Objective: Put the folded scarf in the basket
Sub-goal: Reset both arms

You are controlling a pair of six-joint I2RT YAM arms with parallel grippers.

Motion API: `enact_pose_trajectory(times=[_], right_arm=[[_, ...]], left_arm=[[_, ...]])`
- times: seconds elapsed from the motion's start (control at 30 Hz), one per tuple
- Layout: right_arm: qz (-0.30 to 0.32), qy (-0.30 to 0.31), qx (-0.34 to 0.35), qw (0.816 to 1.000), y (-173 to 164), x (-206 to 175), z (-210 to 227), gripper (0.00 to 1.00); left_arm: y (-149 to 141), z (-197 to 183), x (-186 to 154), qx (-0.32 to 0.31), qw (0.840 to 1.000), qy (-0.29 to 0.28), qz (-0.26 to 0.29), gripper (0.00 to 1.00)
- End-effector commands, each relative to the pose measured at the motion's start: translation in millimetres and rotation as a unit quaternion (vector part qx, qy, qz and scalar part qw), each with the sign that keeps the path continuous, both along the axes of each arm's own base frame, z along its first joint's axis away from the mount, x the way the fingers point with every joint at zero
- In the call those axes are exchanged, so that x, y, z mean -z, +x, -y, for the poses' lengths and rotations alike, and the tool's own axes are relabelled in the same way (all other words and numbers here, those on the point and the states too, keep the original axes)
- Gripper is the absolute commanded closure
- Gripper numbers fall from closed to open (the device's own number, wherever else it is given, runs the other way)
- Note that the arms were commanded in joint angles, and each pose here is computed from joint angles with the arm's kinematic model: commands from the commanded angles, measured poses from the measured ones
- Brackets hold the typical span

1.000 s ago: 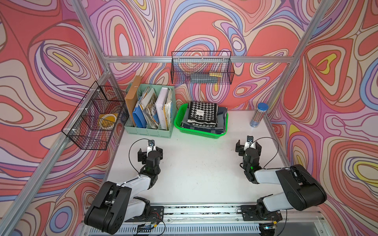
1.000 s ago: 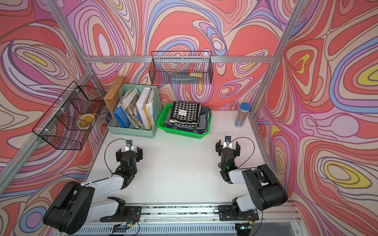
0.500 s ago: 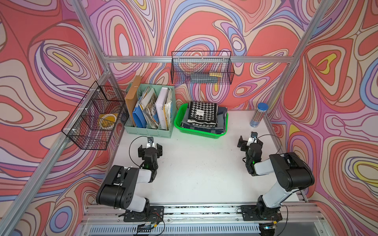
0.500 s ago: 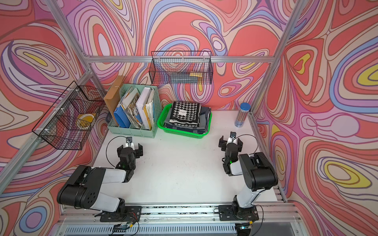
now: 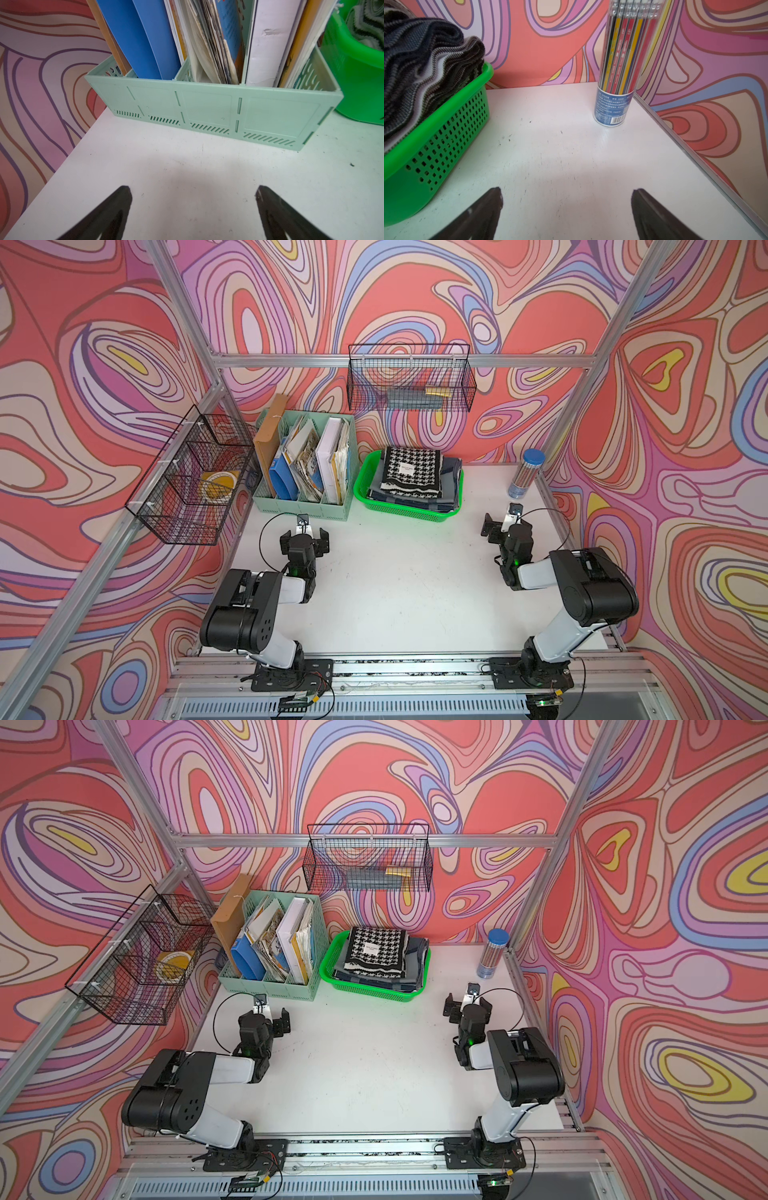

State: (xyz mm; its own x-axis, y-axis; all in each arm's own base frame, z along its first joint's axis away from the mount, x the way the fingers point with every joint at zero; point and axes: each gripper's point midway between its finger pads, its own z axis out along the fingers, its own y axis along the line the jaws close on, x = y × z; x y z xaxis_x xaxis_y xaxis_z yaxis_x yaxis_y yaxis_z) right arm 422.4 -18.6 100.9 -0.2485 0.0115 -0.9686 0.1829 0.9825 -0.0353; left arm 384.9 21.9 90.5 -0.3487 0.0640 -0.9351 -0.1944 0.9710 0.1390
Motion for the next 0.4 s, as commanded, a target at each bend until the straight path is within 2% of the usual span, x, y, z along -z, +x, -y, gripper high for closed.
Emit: enact_pose_trajectory(times=[0.0, 0.37], right_arm=[[-0.002, 0.006, -0.001, 1.0, 0.9, 1.2, 0.4, 0.02], [-0.002, 0.004, -0.011, 1.0, 1.4, 1.1, -2.7, 0.02]], left_arm=[[2.9, -0.1, -2.2, 0.001, 1.0, -0.009, 0.002, 0.01], [2.9, 0.1, -2.4, 0.002, 1.0, -0.007, 0.006, 0.01]])
